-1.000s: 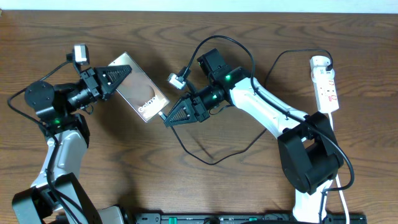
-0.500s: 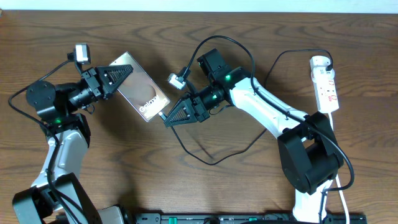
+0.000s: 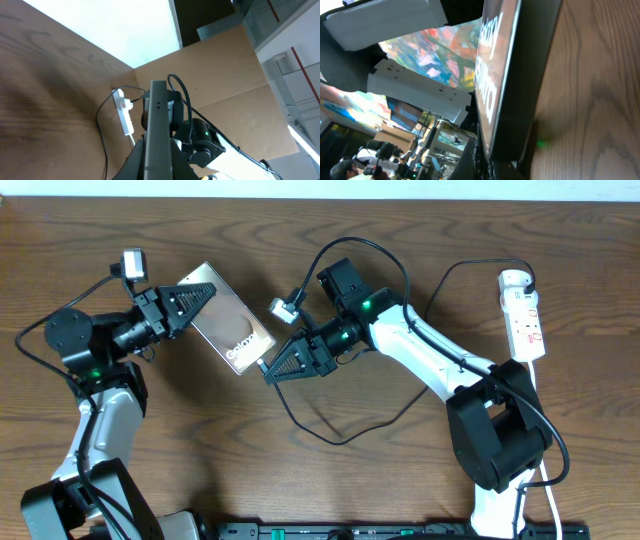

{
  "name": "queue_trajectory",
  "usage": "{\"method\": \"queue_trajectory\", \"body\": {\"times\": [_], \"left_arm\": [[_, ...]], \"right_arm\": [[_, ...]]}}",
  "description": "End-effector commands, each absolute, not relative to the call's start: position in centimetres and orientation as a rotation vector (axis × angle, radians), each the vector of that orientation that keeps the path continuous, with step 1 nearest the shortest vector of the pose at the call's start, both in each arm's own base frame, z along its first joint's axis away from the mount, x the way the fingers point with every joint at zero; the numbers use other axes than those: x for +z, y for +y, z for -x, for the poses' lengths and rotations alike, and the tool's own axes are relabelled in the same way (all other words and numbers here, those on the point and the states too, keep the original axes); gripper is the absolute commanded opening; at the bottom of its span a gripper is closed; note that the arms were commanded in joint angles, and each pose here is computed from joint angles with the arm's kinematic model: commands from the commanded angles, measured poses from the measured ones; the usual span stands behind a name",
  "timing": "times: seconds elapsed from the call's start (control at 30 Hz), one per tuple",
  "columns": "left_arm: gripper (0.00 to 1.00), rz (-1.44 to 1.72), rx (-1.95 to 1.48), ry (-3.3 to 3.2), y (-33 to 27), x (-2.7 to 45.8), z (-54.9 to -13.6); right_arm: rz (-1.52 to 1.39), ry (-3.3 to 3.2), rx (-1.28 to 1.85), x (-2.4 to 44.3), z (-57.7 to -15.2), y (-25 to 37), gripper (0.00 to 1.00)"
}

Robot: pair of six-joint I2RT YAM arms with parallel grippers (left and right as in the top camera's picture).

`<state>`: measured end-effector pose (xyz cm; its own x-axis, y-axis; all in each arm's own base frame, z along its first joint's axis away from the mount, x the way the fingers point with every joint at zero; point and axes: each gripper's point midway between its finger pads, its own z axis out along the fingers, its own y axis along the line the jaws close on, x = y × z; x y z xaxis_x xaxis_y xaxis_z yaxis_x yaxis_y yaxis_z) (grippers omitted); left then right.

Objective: Plug charger to phone and switch on socket

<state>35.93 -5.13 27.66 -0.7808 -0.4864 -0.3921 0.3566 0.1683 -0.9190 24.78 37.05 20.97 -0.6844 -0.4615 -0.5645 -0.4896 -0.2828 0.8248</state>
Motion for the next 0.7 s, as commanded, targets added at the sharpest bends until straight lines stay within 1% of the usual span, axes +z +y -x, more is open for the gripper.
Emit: {"method": "queue_trajectory", "body": {"times": [0.0,0.27,0.4,0.67], "left_arm": [[0.07,-0.015,-1.697,1.827,-6.9,28.1,-34.6],[0.07,-0.069,-1.696,1.834,-7.3,28.0,-34.2],[0.07,-0.166,-1.706,1.855,-7.7,27.6,-33.1],[0.07,-0.188,-1.72,1.859,-8.5,27.7,-32.9]], "right_arm": [[1.238,1.831,2.191,22.1,-25.0,36.8,0.01],[1.237,1.831,2.191,22.1,-25.0,36.8,0.01],[1.238,1.83,2.191,22.1,-25.0,36.8,0.01],[1.247,1.815,2.182,22.3,-25.3,37.0,0.01]]}}
